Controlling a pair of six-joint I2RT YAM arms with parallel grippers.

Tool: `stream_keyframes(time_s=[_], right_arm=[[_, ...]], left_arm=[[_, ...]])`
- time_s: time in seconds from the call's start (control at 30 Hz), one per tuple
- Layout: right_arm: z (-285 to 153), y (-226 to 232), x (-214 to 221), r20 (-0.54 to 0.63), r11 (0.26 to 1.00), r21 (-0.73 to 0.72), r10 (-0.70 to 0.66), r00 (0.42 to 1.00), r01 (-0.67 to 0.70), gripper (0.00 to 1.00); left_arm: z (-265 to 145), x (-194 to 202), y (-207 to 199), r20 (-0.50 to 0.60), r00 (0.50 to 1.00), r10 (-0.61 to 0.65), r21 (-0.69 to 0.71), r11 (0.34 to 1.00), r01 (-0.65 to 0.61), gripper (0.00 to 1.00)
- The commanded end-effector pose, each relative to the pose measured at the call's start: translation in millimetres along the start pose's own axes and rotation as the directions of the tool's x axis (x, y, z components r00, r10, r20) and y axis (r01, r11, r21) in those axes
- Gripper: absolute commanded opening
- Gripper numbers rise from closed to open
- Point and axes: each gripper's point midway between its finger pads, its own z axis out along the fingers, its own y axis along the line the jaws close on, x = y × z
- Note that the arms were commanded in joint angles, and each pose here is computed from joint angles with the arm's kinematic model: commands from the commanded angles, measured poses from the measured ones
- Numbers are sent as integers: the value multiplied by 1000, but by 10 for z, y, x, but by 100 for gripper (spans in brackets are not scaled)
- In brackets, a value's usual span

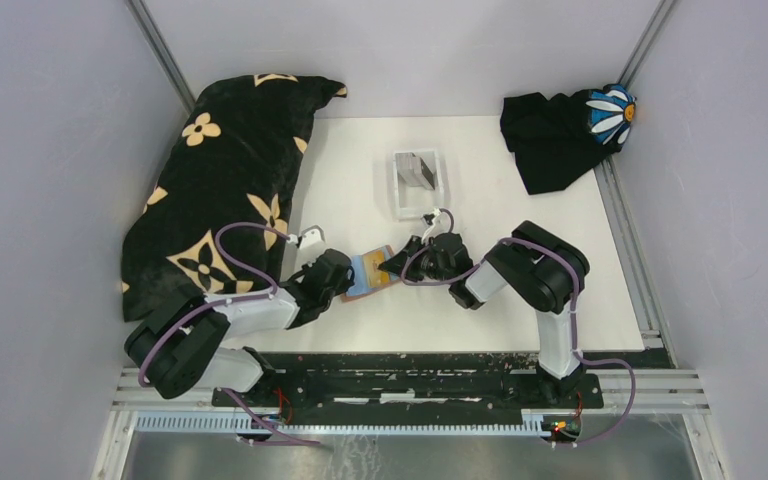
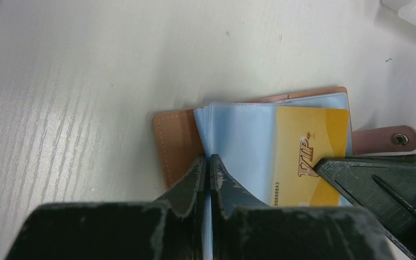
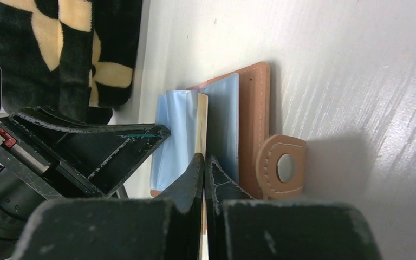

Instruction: Put the credit cards into the card holder

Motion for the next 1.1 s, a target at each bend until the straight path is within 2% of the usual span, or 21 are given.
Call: stream_keyframes(time_s=[0.0, 0.67, 0.77, 1.07], right_arm=[[-9, 19, 107, -21, 999, -40, 29, 999, -30, 1], [-8, 100, 158, -30, 997, -71, 34, 999, -36, 1], [10, 83, 160, -31, 997, -65, 34, 999, -36, 1], [55, 53, 174, -36, 997, -61, 36, 999, -38, 1]], left_arm=[[-63, 408, 463, -148, 983, 108, -149, 980, -130, 3], [-94, 443, 474, -151, 982, 117, -167, 976, -142, 4], [-110, 422, 473, -144, 983, 115, -169, 976, -139, 6], [-164, 366, 378, -139, 985, 102, -133, 984, -121, 22]])
